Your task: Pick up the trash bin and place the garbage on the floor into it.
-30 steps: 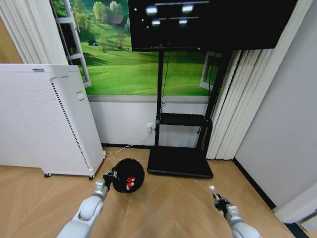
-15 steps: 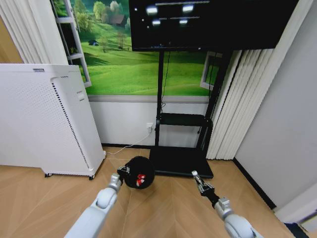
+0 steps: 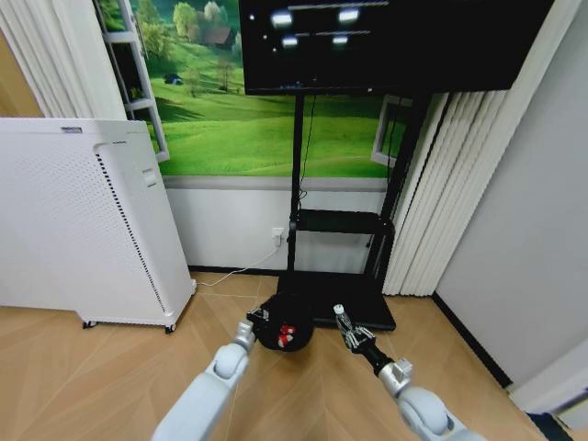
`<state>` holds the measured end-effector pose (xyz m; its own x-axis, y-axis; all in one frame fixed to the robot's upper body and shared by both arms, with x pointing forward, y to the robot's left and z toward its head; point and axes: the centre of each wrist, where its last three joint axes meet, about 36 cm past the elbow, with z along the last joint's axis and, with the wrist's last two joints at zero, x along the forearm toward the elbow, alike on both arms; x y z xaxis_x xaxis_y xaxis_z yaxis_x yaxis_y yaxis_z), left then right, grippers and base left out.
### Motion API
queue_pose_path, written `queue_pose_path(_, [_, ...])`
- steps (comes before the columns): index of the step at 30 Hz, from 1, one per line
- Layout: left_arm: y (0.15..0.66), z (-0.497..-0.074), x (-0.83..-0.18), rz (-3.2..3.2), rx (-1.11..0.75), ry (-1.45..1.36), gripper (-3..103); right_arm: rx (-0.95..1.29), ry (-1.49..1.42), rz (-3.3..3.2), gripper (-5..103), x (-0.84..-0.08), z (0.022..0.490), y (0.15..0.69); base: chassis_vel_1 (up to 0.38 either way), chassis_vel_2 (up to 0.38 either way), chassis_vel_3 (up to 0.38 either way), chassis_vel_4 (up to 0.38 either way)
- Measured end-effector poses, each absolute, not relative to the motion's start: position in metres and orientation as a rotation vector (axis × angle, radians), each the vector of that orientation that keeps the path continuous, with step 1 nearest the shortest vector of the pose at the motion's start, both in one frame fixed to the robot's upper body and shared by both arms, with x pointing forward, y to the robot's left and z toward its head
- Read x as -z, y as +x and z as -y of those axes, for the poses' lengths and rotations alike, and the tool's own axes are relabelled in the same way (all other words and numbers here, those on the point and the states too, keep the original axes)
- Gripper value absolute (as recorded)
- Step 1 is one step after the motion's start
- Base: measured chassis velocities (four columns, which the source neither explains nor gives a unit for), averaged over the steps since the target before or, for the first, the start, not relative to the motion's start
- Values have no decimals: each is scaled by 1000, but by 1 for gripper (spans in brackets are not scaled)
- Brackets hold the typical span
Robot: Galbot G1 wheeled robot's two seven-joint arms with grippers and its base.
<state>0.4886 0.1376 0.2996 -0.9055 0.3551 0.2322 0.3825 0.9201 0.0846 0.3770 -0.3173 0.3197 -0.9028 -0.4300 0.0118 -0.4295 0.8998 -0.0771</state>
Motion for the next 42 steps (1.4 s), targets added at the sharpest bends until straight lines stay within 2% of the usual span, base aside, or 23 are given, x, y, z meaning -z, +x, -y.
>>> queue_pose_path(21, [492, -63, -279, 2822, 139, -650, 7, 16, -845, -2974, 18, -316, 261, 401, 0, 0, 0, 0])
queue_pose_path(34, [474, -59, -276, 2805, 160, -690, 7, 14, -883, -2974, 16, -314, 244, 418, 0, 0, 0, 0])
queue_pose_path(35, [475, -60, -277, 2806, 163, -690, 7, 15, -892, -2979, 27, -316, 245, 418, 0, 0, 0, 0])
queue_pose_path(41, [475, -63, -279, 2810, 167, -689, 7, 23, -896, -2986, 37, -317, 250, 418, 0, 0, 0, 0])
queue_pose_path(42, [475, -62, -280, 2810, 166, -689, 7, 26, -896, -2987, 48, -317, 252, 417, 0, 0, 0, 0])
